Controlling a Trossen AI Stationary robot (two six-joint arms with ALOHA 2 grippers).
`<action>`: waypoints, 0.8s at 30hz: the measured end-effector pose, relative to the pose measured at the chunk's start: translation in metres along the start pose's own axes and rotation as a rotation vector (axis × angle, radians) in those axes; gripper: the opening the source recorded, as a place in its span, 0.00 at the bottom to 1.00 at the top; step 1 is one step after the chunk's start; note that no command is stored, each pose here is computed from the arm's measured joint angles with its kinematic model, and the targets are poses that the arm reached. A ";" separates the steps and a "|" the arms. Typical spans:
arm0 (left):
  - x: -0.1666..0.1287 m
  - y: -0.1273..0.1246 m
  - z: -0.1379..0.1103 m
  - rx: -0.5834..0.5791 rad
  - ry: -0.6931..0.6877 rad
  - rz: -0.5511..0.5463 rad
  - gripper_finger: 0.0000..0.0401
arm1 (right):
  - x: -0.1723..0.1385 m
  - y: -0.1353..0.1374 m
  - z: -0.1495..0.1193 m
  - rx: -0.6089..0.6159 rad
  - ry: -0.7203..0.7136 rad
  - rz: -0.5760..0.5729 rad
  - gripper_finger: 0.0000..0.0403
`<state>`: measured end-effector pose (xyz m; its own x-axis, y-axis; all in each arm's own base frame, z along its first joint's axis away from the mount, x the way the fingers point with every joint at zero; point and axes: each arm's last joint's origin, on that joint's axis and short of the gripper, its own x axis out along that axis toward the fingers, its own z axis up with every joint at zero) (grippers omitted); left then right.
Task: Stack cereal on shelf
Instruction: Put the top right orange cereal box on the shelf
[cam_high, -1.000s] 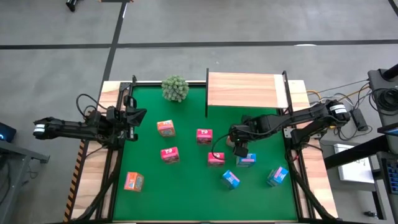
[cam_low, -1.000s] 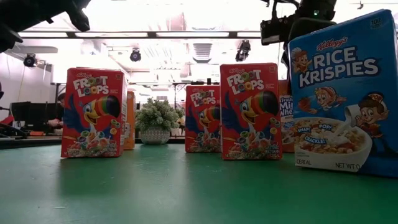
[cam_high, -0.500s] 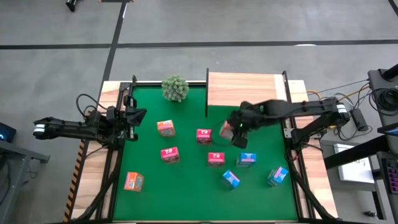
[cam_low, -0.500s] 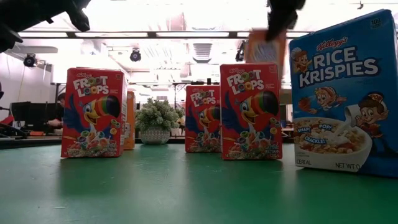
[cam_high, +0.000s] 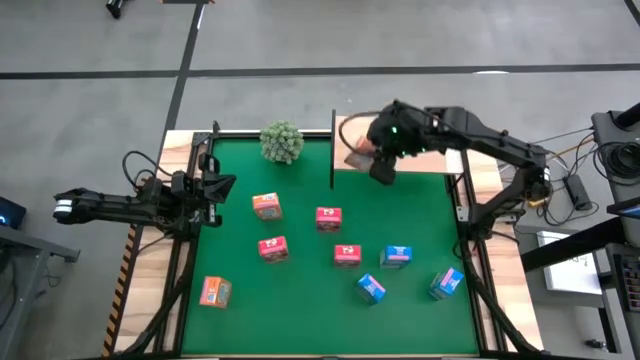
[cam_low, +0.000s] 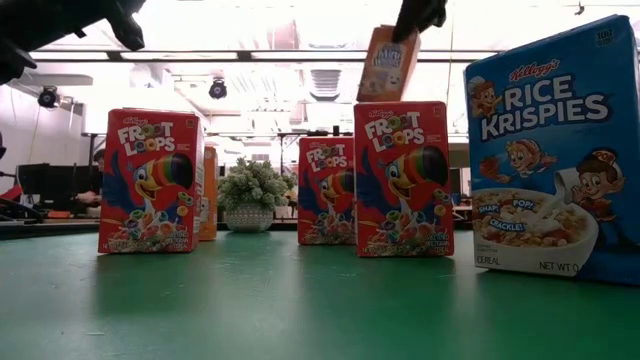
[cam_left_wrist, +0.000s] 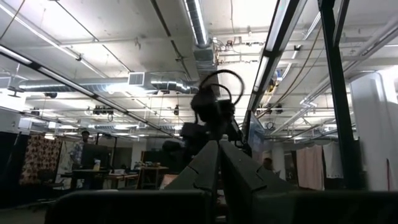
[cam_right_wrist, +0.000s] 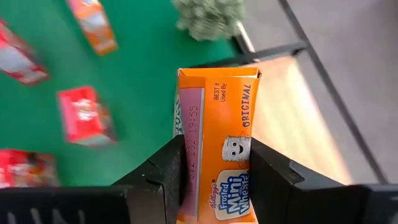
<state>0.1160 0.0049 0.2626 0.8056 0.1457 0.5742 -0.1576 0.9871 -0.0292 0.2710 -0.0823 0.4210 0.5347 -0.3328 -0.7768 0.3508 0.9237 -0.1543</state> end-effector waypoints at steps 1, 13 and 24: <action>0.000 0.000 0.000 0.001 0.000 0.000 0.00 | 0.003 -0.006 0.001 -0.004 0.012 -0.013 0.34; 0.000 0.000 0.001 0.005 -0.008 0.001 0.00 | 0.060 -0.049 0.014 -0.102 0.156 -0.076 0.34; 0.000 0.000 0.001 0.005 -0.008 0.001 0.00 | 0.081 -0.067 0.022 -0.083 0.201 -0.073 0.51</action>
<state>0.1154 0.0049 0.2633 0.8008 0.1456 0.5810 -0.1609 0.9866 -0.0255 0.3076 -0.1747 0.3820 0.3437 -0.3623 -0.8663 0.3136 0.9139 -0.2578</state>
